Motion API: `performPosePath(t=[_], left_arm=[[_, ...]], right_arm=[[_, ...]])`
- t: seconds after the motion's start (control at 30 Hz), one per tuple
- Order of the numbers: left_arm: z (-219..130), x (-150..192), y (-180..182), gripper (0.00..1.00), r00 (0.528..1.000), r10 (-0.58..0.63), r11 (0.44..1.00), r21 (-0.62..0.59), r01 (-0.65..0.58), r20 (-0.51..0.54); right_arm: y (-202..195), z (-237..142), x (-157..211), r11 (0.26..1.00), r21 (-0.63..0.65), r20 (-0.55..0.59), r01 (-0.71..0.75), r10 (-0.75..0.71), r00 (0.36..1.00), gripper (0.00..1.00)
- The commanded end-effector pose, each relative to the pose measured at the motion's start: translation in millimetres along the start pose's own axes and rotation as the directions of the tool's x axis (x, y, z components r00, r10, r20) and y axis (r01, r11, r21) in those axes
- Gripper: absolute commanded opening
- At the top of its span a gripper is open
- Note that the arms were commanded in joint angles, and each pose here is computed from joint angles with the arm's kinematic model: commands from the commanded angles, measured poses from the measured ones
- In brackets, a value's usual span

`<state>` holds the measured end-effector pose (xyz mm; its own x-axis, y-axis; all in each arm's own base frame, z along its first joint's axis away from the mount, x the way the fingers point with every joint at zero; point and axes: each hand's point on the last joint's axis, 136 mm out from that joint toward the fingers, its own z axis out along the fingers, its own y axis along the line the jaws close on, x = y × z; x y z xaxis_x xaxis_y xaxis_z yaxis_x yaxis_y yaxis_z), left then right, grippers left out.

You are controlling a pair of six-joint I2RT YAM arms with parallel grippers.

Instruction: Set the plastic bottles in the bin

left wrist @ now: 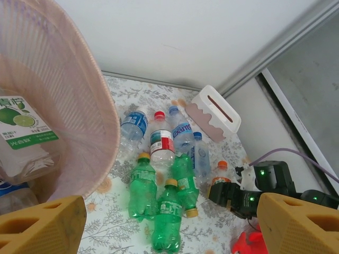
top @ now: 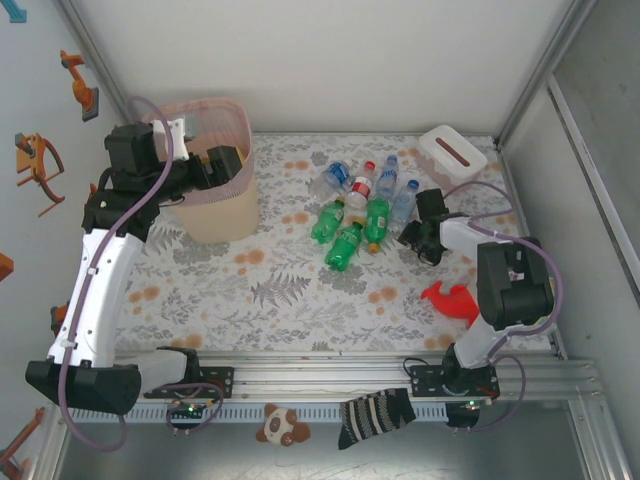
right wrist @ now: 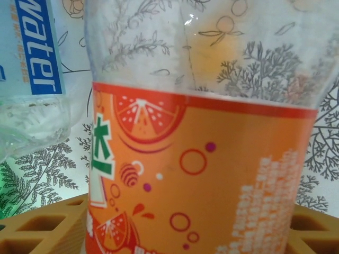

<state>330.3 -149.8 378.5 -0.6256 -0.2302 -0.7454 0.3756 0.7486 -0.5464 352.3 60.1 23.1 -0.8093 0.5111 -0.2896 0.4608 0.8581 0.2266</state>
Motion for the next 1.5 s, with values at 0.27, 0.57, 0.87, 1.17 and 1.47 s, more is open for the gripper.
performPosePath(t=[0.27,0.57,0.87,1.17,1.47], left_arm=[[6.3,3.4,-13.8,0.84,1.000,0.000,0.999,0.053,0.000,0.006],[7.9,3.0,-37.6,0.83,0.998,0.038,0.984,0.172,-0.045,0.042],[9.5,7.3,-93.0,0.83,0.986,0.142,0.916,0.364,-0.166,0.092],[9.4,28.0,-157.2,0.84,0.957,0.262,0.798,0.529,-0.288,0.125],[-3.3,59.3,-221.1,0.86,0.912,0.371,0.618,0.686,-0.383,0.175]], right_arm=[[-10.9,-53.2,-6.1,1.000,-0.011,0.096,0.027,-0.025,0.995,0.57],[34.3,-147.3,-10.5,0.915,-0.290,0.298,0.281,-0.193,0.935,0.55],[96.4,-251.9,8.4,0.582,-0.542,0.570,0.606,-0.276,0.774,0.51],[131.0,-335.1,40.7,0.251,-0.573,0.751,0.780,-0.220,0.623,0.48],[155.8,-399.2,88.6,-0.030,-0.526,0.839,0.850,-0.180,0.513,0.47]])
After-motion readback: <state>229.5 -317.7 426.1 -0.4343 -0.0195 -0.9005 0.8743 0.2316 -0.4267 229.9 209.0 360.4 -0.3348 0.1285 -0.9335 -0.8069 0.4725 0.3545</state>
